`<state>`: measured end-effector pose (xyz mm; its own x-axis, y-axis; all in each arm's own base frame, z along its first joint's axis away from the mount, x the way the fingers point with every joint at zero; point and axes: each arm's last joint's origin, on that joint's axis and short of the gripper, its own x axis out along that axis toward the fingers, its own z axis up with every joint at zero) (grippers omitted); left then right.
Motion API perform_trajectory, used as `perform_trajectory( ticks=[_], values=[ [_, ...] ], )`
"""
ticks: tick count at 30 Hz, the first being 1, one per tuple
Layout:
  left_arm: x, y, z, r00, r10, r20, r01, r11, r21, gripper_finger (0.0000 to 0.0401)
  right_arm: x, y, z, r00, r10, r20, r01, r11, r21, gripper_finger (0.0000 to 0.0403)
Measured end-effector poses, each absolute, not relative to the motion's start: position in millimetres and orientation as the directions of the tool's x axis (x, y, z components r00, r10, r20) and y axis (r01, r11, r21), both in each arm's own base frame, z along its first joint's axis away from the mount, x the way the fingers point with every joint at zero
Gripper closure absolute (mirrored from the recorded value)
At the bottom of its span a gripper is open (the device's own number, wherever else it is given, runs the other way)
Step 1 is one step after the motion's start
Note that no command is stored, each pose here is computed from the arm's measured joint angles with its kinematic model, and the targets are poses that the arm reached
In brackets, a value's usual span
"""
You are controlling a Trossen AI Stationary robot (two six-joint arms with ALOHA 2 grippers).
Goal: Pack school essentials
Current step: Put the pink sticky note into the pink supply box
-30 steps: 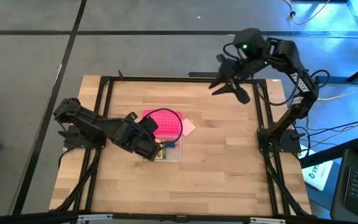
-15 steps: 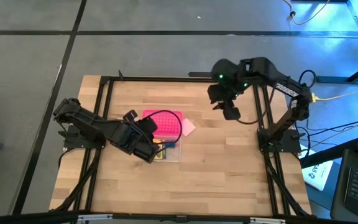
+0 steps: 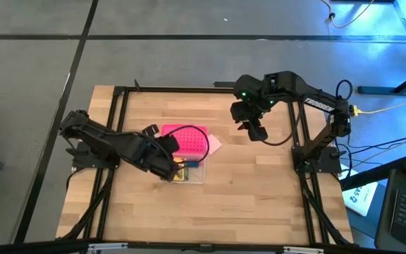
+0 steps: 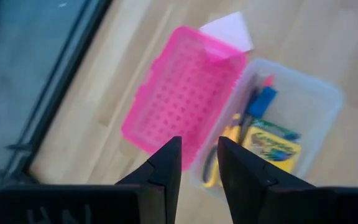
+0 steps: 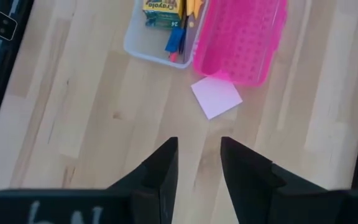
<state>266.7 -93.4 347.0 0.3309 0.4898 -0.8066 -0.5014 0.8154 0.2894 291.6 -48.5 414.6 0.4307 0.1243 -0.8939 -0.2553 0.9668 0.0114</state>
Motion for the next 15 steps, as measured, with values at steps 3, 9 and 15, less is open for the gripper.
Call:
perform_trajectory(
  ticks=[3,9,15],
  values=[
    [260.0,-91.1,358.9,0.390,0.433,-0.813,-0.475,0.851,0.225,0.0303,291.8,-48.5,414.6,0.432,0.124,-0.893,-0.249,0.968,0.014,0.0280],
    [243.4,-85.0,377.6,0.501,0.361,-0.786,-0.452,0.884,0.119,0.0303,293.4,-48.7,415.6,0.451,0.126,-0.884,-0.248,0.969,0.011,0.0280],
    [233.5,-82.6,363.3,0.655,0.210,-0.726,-0.355,0.934,-0.050,0.0303,293.3,-48.6,415.5,0.450,0.129,-0.884,-0.249,0.968,0.014,0.0280]
  ],
)
